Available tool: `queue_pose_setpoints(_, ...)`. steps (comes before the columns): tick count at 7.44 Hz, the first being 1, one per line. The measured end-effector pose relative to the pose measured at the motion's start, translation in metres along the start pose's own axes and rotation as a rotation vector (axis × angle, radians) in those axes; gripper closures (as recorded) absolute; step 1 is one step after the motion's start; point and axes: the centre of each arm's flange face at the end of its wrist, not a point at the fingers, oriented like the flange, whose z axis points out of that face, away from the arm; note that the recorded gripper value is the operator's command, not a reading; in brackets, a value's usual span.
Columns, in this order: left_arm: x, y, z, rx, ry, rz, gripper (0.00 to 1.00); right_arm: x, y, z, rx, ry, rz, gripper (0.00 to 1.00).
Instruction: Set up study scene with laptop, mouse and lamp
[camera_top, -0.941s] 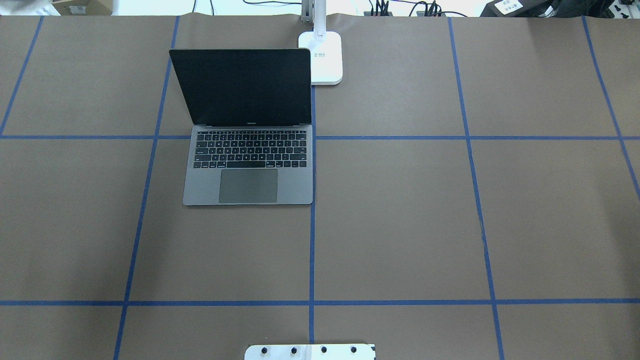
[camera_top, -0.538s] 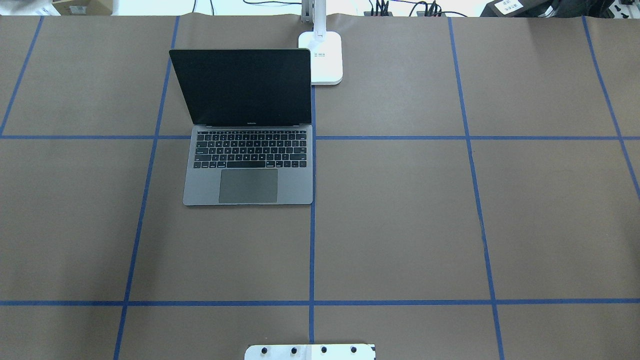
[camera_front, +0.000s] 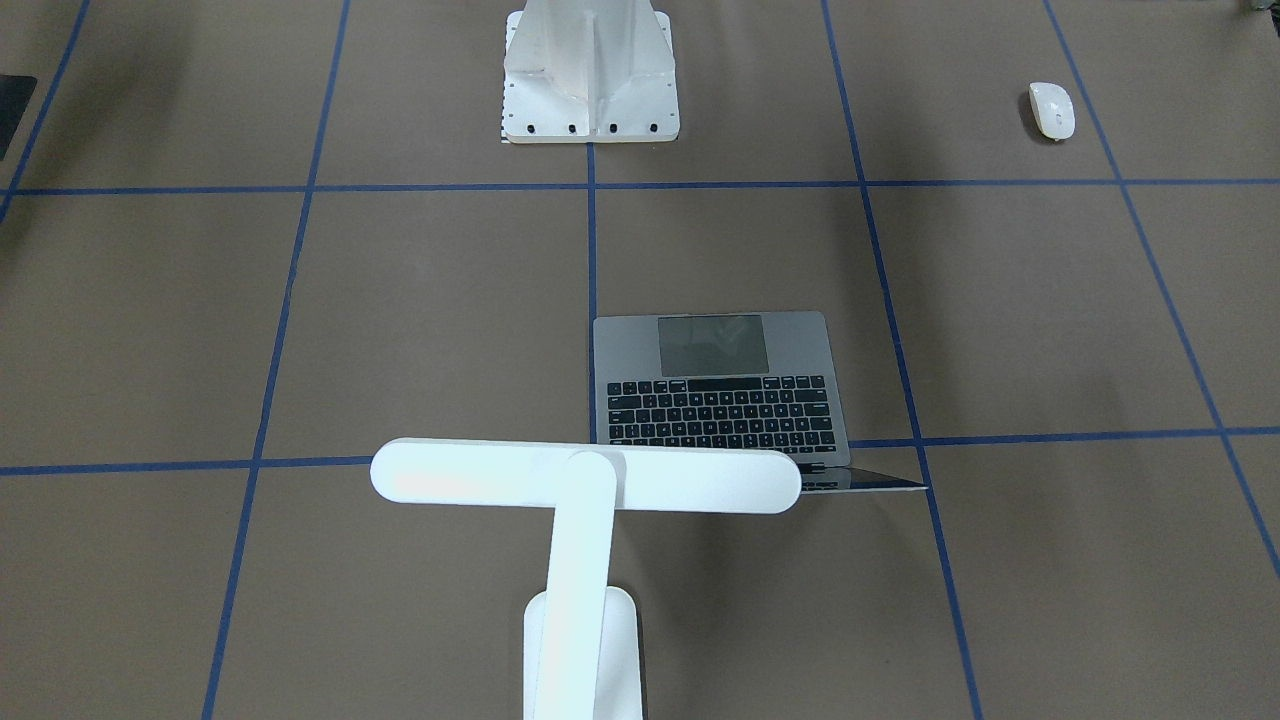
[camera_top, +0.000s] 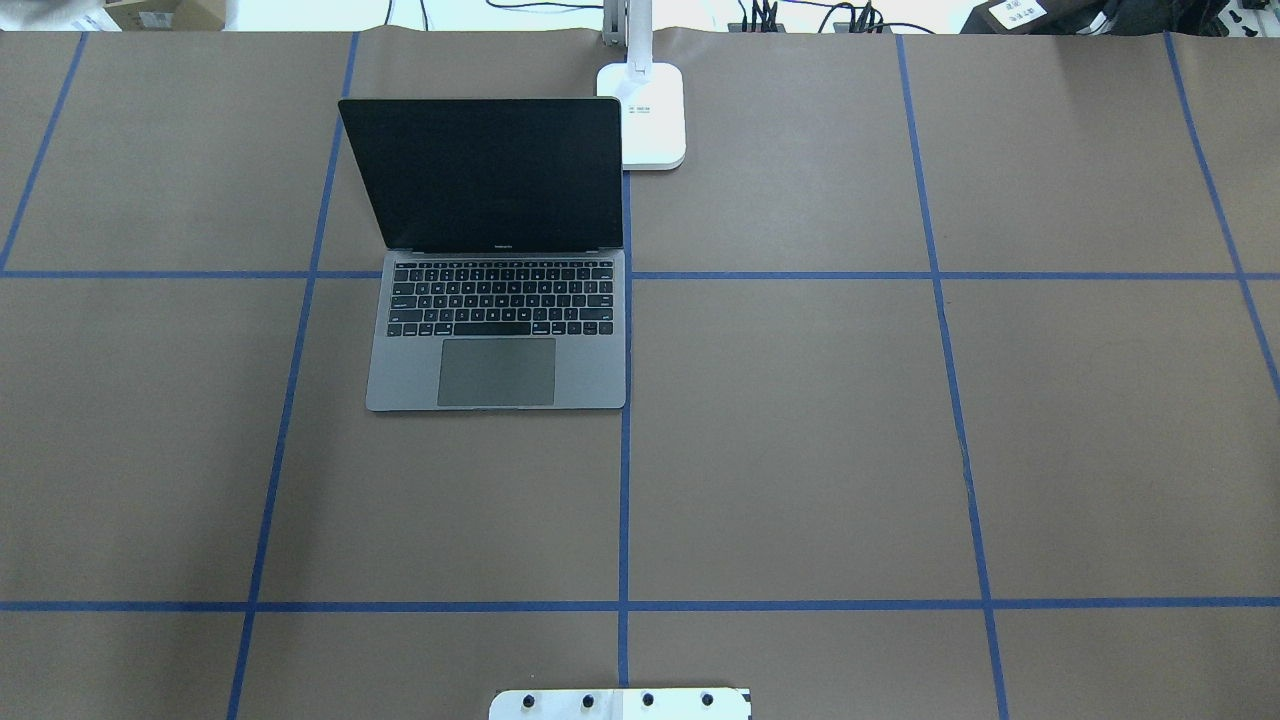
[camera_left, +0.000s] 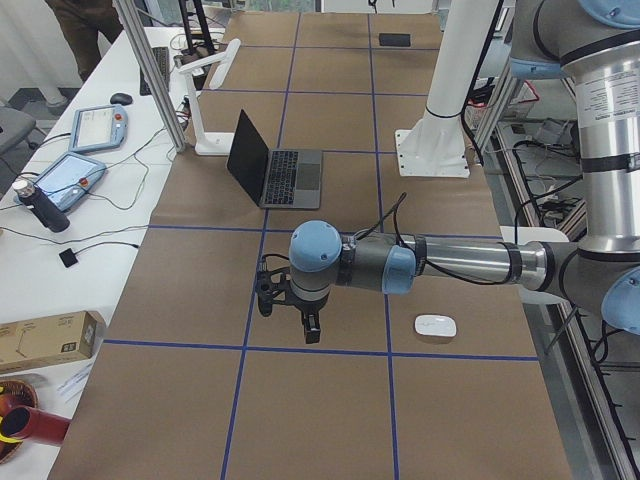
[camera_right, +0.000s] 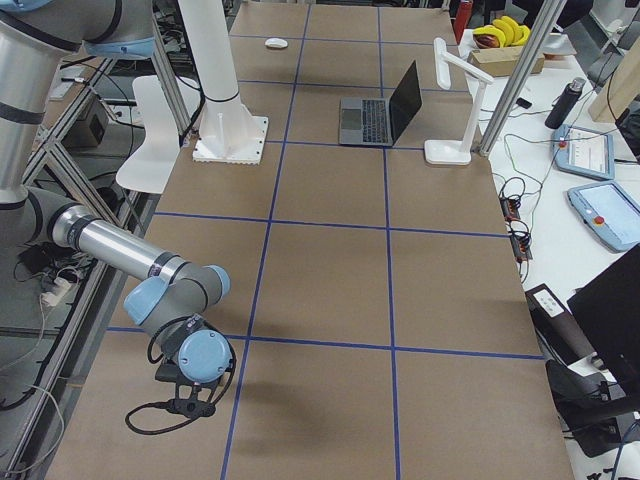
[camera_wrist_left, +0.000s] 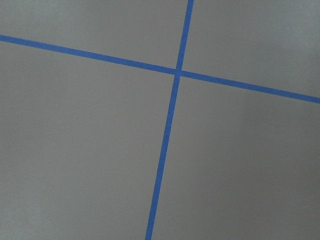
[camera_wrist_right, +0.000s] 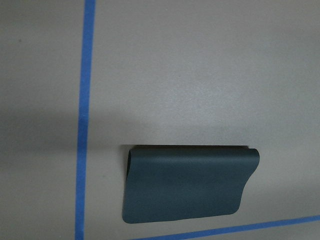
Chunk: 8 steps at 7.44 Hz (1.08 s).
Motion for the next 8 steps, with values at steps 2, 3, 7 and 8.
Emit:
queue_pose_setpoints(2,-0.002,0.0,-0.005,0.012,0.001,-0.006,0.0,-0.03,0.006,0.01,0.064,0.107,-0.005,0.03)
queue_pose_setpoints(3,-0.004,0.001,-0.007,0.015,0.002,-0.006,0.0,-0.044,0.003,0.021,0.076,0.153,-0.006,0.05)
queue_pose_setpoints(7,-0.01,0.005,-0.009,0.02,0.002,-0.001,0.0,-0.059,-0.006,0.057,0.017,0.23,0.025,0.1)
queue_pose_setpoints(8,-0.01,0.005,-0.009,0.02,0.001,-0.001,0.0,-0.065,-0.001,0.063,0.015,0.25,0.023,0.11)
